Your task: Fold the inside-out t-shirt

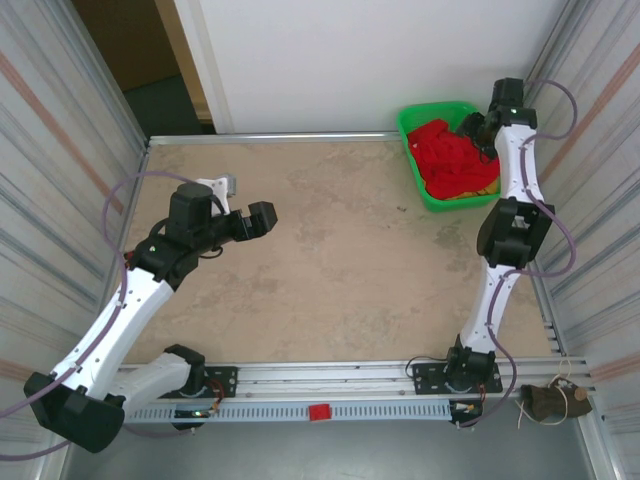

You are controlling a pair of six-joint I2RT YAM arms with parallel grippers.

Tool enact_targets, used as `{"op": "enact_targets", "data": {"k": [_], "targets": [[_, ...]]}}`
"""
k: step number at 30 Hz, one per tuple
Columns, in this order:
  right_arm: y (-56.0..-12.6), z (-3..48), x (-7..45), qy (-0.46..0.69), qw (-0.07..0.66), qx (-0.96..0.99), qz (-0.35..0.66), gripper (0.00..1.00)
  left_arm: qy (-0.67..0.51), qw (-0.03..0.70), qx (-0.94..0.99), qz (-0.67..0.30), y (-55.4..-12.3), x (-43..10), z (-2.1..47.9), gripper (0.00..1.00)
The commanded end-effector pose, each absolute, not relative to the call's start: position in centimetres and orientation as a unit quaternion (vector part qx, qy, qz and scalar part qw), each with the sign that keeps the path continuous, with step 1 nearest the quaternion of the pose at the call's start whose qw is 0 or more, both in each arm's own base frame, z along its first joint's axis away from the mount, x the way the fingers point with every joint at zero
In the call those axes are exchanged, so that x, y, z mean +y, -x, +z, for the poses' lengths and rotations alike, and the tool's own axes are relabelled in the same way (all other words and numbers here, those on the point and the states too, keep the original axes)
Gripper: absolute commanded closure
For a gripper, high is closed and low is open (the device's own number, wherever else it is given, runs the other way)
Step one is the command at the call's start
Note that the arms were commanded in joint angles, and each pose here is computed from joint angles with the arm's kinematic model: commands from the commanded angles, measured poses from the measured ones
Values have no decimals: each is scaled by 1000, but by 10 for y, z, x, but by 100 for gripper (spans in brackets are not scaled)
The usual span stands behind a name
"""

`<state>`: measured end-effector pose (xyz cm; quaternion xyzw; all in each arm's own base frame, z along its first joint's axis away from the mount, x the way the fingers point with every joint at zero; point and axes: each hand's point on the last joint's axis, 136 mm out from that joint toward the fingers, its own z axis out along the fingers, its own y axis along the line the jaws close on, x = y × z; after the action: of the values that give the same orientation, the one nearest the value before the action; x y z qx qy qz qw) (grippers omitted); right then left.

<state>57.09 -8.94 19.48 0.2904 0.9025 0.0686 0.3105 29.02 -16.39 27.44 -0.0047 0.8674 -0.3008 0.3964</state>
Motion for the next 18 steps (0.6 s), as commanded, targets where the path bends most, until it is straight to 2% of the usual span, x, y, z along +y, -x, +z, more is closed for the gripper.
{"op": "enact_targets", "data": {"k": [1, 5, 7, 10, 11, 14, 15, 18], "targets": [[-571, 159, -85, -289, 261, 919, 61, 31, -3, 412, 856, -311, -288, -163, 287, 1], [-578, 140, -84, -298, 248, 919, 69, 30, -1, 411, 856, -313, -287, -163, 286, 1], [-581, 131, -80, -301, 242, 919, 80, 34, 1, 409, 857, -313, -287, -163, 285, 1], [-585, 126, -74, -298, 239, 919, 94, 51, 3, 406, 859, -312, -286, -162, 282, 1], [-585, 126, -71, -297, 237, 919, 101, 60, 4, 405, 860, -312, -285, -162, 282, 1], [-587, 138, -64, -292, 240, 916, 133, 97, 6, 405, 860, -312, -281, -160, 283, 1], [-588, 148, -61, -289, 245, 914, 146, 100, 8, 405, 860, -310, -279, -158, 282, 1], [-588, 199, -50, -271, 288, 900, 183, 100, 13, 414, 858, -303, -271, -150, 284, 1]]}}
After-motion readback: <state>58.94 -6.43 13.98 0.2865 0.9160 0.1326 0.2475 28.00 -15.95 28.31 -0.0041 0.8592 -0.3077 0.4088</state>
